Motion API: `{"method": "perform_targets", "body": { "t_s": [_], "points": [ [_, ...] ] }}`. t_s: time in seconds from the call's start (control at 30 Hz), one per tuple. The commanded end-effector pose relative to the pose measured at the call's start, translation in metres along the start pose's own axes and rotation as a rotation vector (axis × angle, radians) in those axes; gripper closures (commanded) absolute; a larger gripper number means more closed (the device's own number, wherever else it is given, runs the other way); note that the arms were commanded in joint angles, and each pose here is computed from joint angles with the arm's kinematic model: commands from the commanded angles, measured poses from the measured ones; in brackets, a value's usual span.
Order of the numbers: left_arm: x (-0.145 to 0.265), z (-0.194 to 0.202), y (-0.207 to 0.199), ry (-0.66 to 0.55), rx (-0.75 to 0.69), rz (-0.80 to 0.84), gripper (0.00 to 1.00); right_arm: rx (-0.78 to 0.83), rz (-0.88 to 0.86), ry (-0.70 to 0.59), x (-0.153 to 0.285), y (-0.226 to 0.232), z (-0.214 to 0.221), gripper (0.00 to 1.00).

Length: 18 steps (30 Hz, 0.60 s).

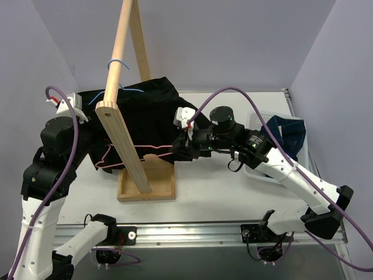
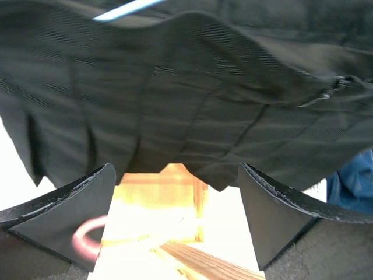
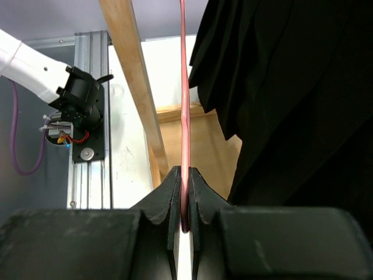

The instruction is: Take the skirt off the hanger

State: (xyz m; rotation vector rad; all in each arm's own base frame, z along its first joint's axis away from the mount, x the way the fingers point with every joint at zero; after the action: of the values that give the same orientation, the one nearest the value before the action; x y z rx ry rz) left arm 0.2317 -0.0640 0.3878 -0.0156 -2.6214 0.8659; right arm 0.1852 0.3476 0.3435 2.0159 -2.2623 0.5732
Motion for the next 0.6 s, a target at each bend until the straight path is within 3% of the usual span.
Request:
{"method": "perform_targets", "body": {
  "t_s": [0.0, 0.27, 0.57],
  "points": [
    [0.02, -0.014, 0.013, -0.102, 0.03, -0.046, 0.06, 0.022, 0.038, -0.012, 0.0, -0.013, -0.01, 1.0],
    [0.044, -0.025, 0.019, -0.209, 0.067, -0.017, 0.06, -0.023, 0.096, -0.011, -0.001, -0.025, -0.005, 1.0],
    [0.074, -0.037, 0.047, -0.348, 0.126, -0.106, 0.06, -0.001, 0.112, -0.105, 0.008, -0.031, -0.037, 1.0]
  ]
}}
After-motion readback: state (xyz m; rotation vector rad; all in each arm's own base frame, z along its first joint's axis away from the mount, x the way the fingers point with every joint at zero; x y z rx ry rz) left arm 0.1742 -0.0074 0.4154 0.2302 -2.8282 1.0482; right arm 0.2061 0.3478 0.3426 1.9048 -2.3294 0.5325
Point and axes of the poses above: each gripper's point midway between its finger pads, its own x axis back along the fingers, its own y axis along the line the jaws close on, z = x × y, the point moved 1 cm from there along x, back along the fingers, and after that the axes turned 13 degrees about x, right-handed, at the moved point
